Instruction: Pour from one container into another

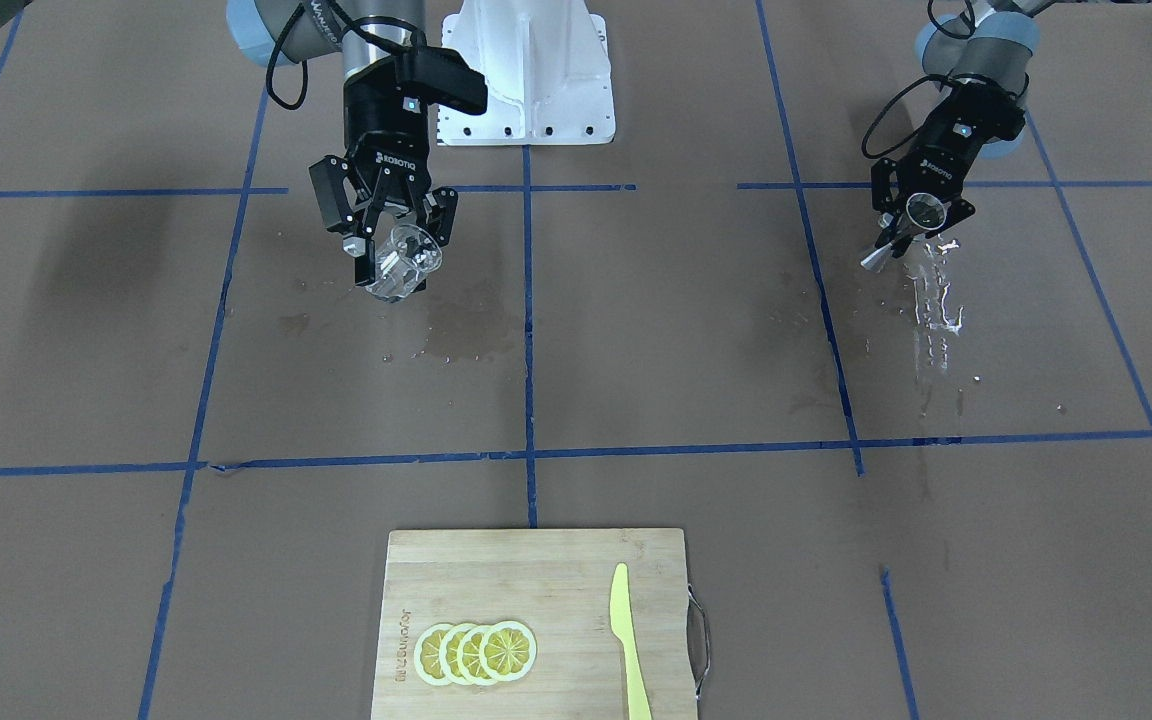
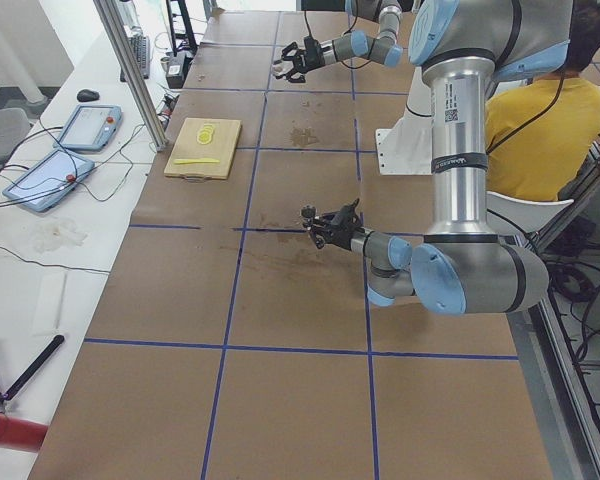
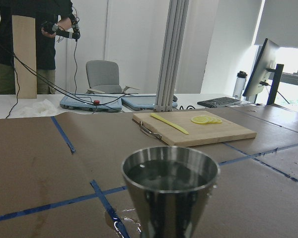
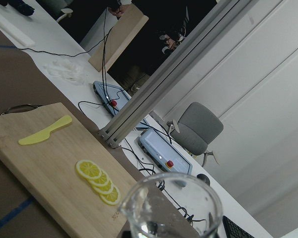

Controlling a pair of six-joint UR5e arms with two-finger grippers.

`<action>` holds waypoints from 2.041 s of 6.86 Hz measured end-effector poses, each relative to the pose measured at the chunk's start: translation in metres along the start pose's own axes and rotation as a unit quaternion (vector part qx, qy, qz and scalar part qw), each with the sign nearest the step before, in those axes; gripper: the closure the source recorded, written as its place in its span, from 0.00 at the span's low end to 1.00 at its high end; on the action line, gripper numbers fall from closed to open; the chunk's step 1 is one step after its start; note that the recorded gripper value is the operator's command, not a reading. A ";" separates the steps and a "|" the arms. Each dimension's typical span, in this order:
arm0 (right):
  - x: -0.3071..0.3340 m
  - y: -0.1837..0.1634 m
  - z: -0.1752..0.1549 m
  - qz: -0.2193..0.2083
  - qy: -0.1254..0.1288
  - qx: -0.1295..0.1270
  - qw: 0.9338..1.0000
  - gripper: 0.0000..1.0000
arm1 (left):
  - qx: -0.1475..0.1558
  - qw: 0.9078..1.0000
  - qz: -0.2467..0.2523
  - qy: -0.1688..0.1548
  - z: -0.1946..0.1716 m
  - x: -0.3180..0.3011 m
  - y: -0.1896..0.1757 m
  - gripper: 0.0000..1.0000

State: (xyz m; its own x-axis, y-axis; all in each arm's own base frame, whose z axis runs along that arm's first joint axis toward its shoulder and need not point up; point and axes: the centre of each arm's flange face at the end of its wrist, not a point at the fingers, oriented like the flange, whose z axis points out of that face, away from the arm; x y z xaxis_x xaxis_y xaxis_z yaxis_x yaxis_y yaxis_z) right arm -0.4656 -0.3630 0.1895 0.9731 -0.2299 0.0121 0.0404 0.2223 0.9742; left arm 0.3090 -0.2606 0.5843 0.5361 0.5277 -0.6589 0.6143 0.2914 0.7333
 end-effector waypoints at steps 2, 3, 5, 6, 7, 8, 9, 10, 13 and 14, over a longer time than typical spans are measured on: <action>0.000 0.000 0.000 0.000 0.000 0.000 1.000 1.00 | -0.002 1.000 0.022 0.000 0.011 0.010 0.004 1.00; 0.000 0.000 0.000 0.000 0.000 0.000 1.000 1.00 | -0.002 1.000 0.025 0.001 0.016 0.015 0.005 1.00; 0.000 0.001 0.000 -0.001 0.001 0.000 1.000 1.00 | -0.007 1.000 0.029 -0.002 0.021 0.018 0.007 1.00; 0.001 0.001 0.001 -0.001 0.001 -0.001 1.000 1.00 | -0.009 1.000 0.022 -0.001 0.022 0.019 0.007 1.00; 0.001 0.001 0.001 -0.002 0.001 -0.001 1.000 1.00 | -0.014 1.000 0.015 0.000 0.024 0.019 0.008 1.00; 0.001 0.002 0.001 -0.002 0.001 -0.001 1.000 1.00 | -0.020 1.000 0.012 0.000 0.026 0.019 0.009 1.00; 0.001 0.002 0.001 -0.002 0.001 -0.001 1.000 1.00 | -0.024 1.000 0.007 0.000 0.026 0.017 0.010 1.00; 0.001 0.002 0.001 -0.002 0.001 -0.001 1.000 1.00 | -0.029 1.000 -0.001 -0.004 0.027 0.015 0.011 1.00; 0.001 0.003 0.001 -0.002 0.001 -0.001 1.000 1.00 | -0.038 0.999 -0.005 -0.022 0.032 0.005 0.014 1.00; 0.001 0.003 0.001 -0.002 0.001 -0.001 1.000 1.00 | -0.039 0.999 -0.006 -0.023 0.034 0.005 0.015 1.00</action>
State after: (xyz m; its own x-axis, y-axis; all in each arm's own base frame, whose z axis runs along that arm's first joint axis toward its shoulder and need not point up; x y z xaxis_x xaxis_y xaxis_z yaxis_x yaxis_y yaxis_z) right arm -0.4644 -0.3635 0.1923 0.9735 -0.2287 0.0072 0.0452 0.2230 0.9738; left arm 0.3405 -0.2803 0.5866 0.5567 0.4871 -0.6729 0.5745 0.3593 0.7354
